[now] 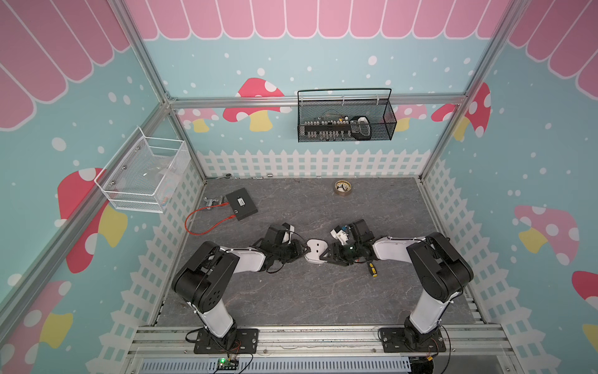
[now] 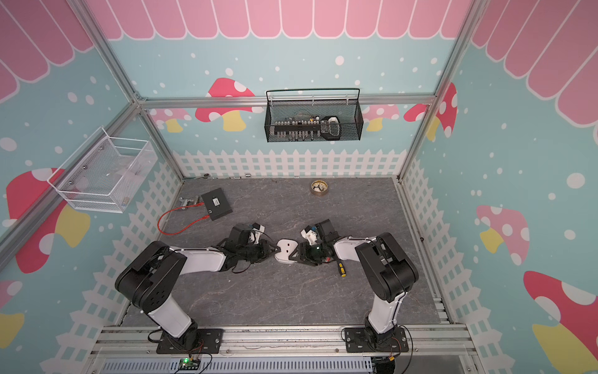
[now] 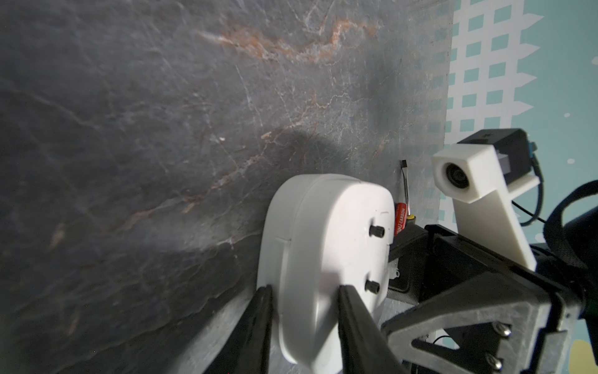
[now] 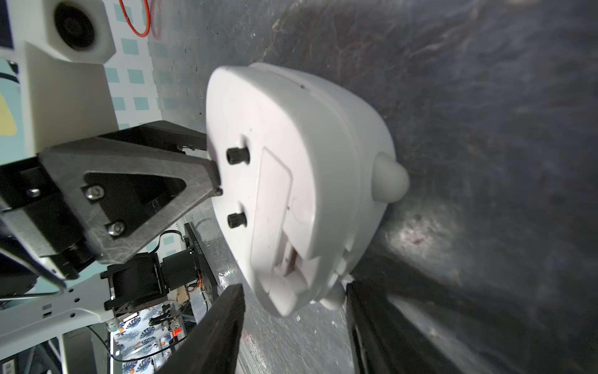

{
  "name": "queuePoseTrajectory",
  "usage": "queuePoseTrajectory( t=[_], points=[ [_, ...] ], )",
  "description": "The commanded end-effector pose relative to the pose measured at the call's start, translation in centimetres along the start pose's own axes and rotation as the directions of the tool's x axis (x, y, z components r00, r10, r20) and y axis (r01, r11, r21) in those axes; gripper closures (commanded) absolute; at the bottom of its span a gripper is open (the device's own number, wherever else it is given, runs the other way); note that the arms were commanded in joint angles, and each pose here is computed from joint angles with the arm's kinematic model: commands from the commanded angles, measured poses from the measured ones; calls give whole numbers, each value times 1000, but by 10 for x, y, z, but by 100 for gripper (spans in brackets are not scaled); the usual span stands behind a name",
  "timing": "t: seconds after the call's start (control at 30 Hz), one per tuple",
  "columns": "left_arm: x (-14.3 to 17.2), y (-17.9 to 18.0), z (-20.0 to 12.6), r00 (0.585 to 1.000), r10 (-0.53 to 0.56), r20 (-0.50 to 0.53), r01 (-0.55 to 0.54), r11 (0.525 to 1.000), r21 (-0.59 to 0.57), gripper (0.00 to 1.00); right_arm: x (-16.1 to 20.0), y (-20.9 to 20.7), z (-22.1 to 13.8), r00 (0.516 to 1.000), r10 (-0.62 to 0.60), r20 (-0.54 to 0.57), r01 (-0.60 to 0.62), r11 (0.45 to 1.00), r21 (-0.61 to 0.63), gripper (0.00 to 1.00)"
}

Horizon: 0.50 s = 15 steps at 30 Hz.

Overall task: Remove the battery from the alarm
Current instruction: Install the cover on the alarm.

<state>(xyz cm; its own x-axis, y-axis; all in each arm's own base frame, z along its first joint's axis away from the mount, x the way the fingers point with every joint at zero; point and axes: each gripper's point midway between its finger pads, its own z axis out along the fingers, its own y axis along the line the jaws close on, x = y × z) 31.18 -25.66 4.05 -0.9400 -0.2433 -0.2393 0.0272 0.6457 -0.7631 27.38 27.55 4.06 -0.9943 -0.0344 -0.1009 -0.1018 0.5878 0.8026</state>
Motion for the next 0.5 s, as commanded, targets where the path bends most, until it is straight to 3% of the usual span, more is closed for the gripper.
queuePoseTrajectory(
  t=[0.0,0.3,0.47],
  points=[
    [34,49,8,992,-87,-95,70,983,-170,65,-5,25,-4,999,-38,17,39,993,-113,50],
    [49,54,17,987,-81,-141,54,980,-189,65,-23,92,-28,981,-167,96,182,967,-181,61],
    [58,55,20,983,-80,-165,49,981,-187,65,-26,102,-27,976,-199,90,210,966,-150,62]
  ],
)
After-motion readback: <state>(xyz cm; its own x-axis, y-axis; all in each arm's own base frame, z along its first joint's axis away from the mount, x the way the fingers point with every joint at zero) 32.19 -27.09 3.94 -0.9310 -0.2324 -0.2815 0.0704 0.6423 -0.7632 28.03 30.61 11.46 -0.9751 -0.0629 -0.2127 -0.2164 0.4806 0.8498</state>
